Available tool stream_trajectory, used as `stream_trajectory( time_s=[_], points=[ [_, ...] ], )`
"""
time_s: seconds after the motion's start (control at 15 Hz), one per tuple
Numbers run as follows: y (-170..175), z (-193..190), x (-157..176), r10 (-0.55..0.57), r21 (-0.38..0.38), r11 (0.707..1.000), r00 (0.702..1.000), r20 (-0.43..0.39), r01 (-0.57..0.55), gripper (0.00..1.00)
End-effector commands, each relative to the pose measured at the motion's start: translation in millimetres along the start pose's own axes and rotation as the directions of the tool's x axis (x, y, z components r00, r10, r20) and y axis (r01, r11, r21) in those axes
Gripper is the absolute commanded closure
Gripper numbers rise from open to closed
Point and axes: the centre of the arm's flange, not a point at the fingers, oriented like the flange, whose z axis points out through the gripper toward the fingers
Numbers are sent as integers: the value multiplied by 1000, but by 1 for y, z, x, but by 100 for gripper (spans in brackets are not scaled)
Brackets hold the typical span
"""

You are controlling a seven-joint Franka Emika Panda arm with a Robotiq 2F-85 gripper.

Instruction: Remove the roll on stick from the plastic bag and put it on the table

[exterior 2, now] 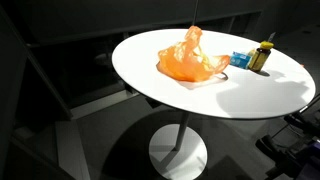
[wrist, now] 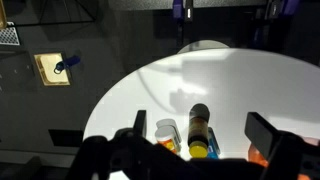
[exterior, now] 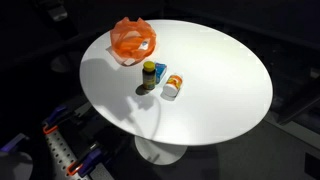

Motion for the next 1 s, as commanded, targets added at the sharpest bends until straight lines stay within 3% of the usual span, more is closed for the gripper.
stream_trajectory(
  time_s=[0.0,0.6,0.93],
  points=[
    [0,0,0,0,0,1000,1000,0,0,0],
    [-14,7,52,22,32,999,1000,-20,-21,0],
    [-40,31,90,-3,77,997,999,35,0,0]
  ],
)
